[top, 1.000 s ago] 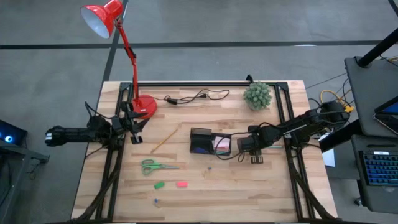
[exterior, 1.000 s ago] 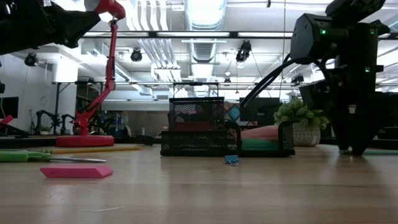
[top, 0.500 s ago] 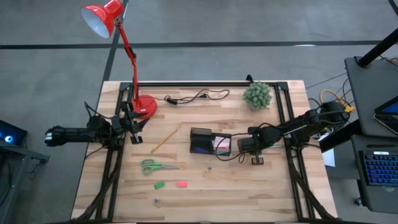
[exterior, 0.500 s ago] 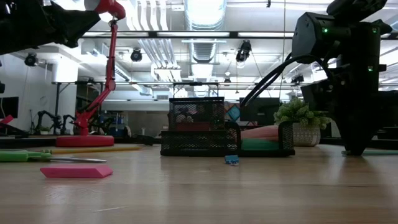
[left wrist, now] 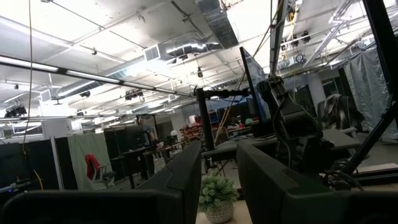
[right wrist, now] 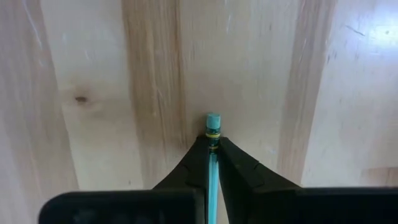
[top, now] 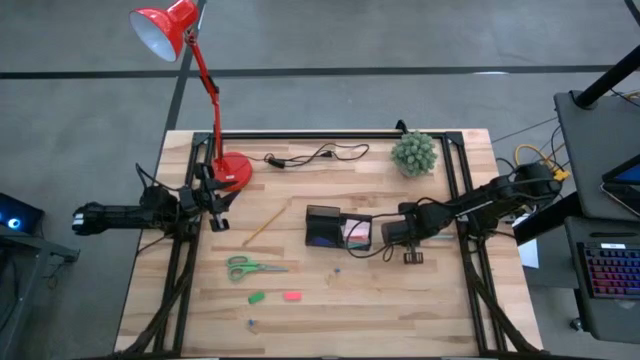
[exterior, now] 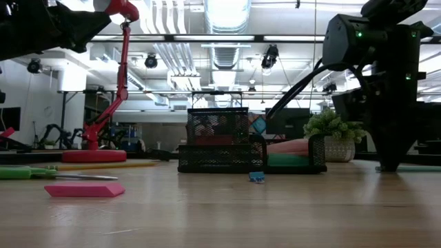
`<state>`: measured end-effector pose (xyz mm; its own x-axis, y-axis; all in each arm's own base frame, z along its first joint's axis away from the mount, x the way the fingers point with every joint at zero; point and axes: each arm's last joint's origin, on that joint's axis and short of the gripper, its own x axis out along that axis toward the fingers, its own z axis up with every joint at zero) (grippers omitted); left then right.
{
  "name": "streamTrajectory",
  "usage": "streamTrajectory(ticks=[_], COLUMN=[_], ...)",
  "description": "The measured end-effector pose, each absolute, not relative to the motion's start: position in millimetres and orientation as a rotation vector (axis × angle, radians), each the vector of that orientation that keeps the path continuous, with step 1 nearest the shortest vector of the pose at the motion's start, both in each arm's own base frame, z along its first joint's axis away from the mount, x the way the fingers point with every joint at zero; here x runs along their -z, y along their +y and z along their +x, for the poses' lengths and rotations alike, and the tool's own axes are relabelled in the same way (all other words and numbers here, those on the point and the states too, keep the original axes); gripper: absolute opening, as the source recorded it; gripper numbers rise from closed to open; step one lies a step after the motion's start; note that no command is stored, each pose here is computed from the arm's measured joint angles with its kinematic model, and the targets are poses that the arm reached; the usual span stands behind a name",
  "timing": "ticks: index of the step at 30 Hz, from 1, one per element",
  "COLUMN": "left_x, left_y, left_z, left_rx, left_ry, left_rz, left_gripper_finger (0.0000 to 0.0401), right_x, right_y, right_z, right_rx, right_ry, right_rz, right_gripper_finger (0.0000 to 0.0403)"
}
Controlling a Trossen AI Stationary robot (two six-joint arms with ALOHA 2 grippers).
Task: Pick and place office supplies into organizer
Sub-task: Put the light blue pencil into the black desk organizer
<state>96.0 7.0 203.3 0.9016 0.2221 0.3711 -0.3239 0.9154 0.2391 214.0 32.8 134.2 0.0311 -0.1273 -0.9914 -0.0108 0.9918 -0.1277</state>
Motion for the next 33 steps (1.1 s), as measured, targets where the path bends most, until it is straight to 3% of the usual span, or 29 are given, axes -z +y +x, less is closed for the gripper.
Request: streamTrajectory(ticks=[22, 33], left_x=[-203.3, -203.3], left_y=[7.0, 7.0], left_z=[96.0, 96.0], left_rx=[-0.287, -0.287], left_ry=[-0.345, -0.345], left_rz=[0.302, 0.302], left_gripper_finger=[0.0089, 0.0089], right_x=[-158.3, -195.8], right_y=[35.0, 37.2], right_z=[228.5, 245.2], right_rx=[0.092, 0.111], right_ry=[1.513, 1.484], right_rz=[-0.107, -0.116], right_gripper_finger=[0.0013, 0.0012])
